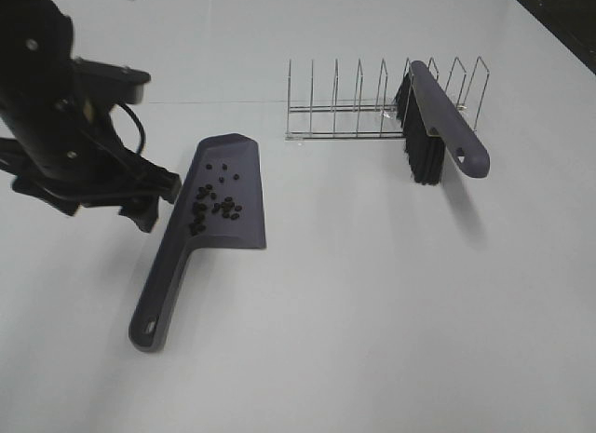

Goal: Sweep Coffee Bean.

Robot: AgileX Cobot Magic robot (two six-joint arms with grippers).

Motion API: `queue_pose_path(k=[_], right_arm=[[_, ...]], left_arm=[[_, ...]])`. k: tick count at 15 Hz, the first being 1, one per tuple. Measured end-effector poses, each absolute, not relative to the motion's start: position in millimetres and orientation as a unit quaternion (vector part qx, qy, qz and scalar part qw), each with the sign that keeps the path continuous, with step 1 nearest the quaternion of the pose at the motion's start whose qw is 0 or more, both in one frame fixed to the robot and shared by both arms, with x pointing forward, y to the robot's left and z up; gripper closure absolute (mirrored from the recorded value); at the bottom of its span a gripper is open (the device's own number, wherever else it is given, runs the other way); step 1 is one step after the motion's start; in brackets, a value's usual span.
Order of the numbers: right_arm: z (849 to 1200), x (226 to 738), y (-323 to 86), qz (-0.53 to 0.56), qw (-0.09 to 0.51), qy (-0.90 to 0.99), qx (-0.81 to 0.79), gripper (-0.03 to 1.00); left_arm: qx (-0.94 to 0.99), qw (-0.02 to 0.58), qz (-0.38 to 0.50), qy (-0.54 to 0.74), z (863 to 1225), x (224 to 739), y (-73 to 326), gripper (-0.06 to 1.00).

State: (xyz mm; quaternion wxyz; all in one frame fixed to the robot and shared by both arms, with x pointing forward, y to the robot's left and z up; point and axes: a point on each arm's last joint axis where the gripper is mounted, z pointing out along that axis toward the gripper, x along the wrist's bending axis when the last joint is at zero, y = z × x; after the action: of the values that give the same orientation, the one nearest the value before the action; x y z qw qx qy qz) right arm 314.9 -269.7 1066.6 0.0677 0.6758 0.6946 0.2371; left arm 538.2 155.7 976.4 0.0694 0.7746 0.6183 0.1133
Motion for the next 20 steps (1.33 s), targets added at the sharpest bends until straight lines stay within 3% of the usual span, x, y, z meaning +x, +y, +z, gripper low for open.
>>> queue_pose_path(k=[3, 6, 8, 12, 17, 20], right_arm=[[1070, 297, -276, 0.261, 0.121, 0.716, 0.636, 0.29], [1053, 280, -280, 0.265, 0.142, 0.735, 0.608, 0.29], [1054, 269, -282, 0.29, 0.171, 0.737, 0.586, 0.29], [1060, 262, -283, 0.34, 0.223, 0.729, 0.551, 0.29], [1051, 267, -279, 0.359, 0.214, 0.723, 0.55, 0.29], [1051, 267, -279, 0.357, 0.216, 0.727, 0.544, 0.29]], left_arm=[[0.761, 0.084, 0.153, 0.625, 1057, 491, 187, 0.19], [0.751, 0.13, 0.172, 0.623, 1091, 429, 221, 0.19], [0.75, 0.162, 0.184, 0.614, 1089, 386, 244, 0.19], [0.755, 0.207, 0.21, 0.586, 1054, 315, 282, 0.19], [0.714, 0.352, 0.278, 0.537, 1054, 269, 305, 0.19], [0.71, 0.363, 0.284, 0.533, 1055, 265, 307, 0.19]])
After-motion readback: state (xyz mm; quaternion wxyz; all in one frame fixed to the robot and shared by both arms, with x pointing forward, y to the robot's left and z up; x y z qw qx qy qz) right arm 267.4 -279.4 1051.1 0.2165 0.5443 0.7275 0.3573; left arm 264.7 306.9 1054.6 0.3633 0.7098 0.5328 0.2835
